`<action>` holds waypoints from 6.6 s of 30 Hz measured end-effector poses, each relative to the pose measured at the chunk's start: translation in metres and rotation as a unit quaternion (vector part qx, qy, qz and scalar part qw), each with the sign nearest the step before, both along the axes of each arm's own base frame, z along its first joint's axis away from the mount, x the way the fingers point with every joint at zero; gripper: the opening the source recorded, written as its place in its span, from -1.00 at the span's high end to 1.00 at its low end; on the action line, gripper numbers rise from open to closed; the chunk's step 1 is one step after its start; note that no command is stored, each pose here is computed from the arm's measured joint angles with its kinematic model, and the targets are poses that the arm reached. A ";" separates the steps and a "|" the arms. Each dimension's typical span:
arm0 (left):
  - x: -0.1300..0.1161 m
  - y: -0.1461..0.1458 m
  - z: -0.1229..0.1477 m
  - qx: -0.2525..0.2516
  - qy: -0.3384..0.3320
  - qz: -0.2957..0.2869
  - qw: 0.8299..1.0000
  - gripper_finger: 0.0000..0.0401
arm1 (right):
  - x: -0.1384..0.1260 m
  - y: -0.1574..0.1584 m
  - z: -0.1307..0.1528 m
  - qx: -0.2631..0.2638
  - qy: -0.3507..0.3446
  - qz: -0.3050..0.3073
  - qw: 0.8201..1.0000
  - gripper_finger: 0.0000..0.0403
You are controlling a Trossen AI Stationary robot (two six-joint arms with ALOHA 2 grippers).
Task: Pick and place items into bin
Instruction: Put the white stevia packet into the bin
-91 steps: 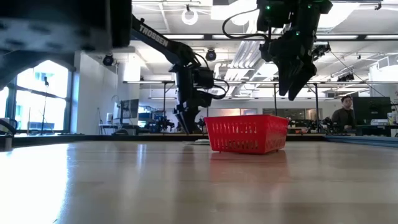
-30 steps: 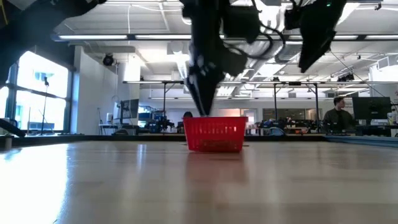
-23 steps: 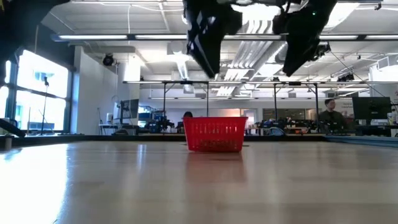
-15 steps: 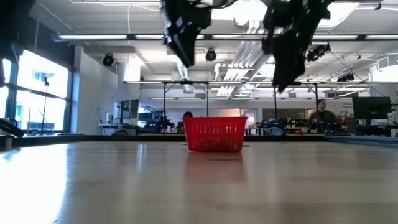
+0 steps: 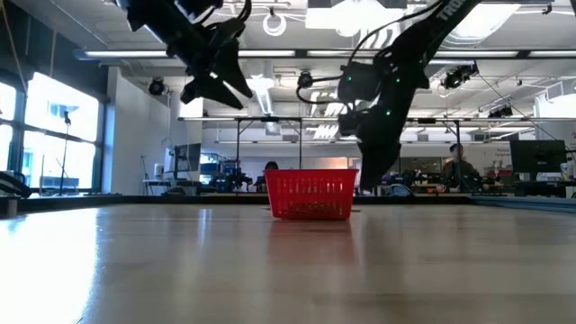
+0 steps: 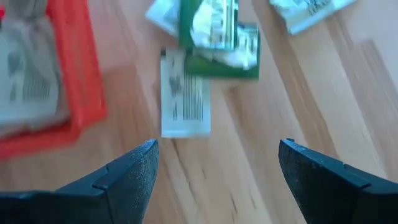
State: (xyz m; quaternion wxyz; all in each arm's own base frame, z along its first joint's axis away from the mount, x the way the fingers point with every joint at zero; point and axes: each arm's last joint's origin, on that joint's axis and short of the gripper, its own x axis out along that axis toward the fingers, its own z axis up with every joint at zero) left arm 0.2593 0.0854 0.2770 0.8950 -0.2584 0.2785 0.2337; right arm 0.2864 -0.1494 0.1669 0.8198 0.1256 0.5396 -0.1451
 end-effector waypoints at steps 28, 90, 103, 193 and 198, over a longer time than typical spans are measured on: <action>-0.004 -0.001 -0.013 0.006 0.032 -0.013 0.999 -0.02 | 0.023 -0.006 -0.056 0.033 0.006 -0.008 0.999 0.12; 0.075 0.107 -0.143 0.026 0.223 -0.153 0.962 -0.02 | 0.010 0.023 0.080 -0.043 -0.054 -0.222 0.973 -0.49; 0.073 0.129 -0.135 0.067 0.232 -0.137 0.961 0.89 | 0.005 0.024 0.077 -0.052 -0.021 -0.219 0.974 -0.49; 0.029 0.009 0.039 0.025 0.171 -0.130 0.976 0.76 | 0.103 -0.129 -0.022 0.191 0.120 -0.301 0.926 -0.28; 0.030 0.009 0.039 0.025 0.171 -0.130 0.976 0.76 | 0.100 -0.131 -0.022 0.189 0.122 -0.312 0.923 -0.15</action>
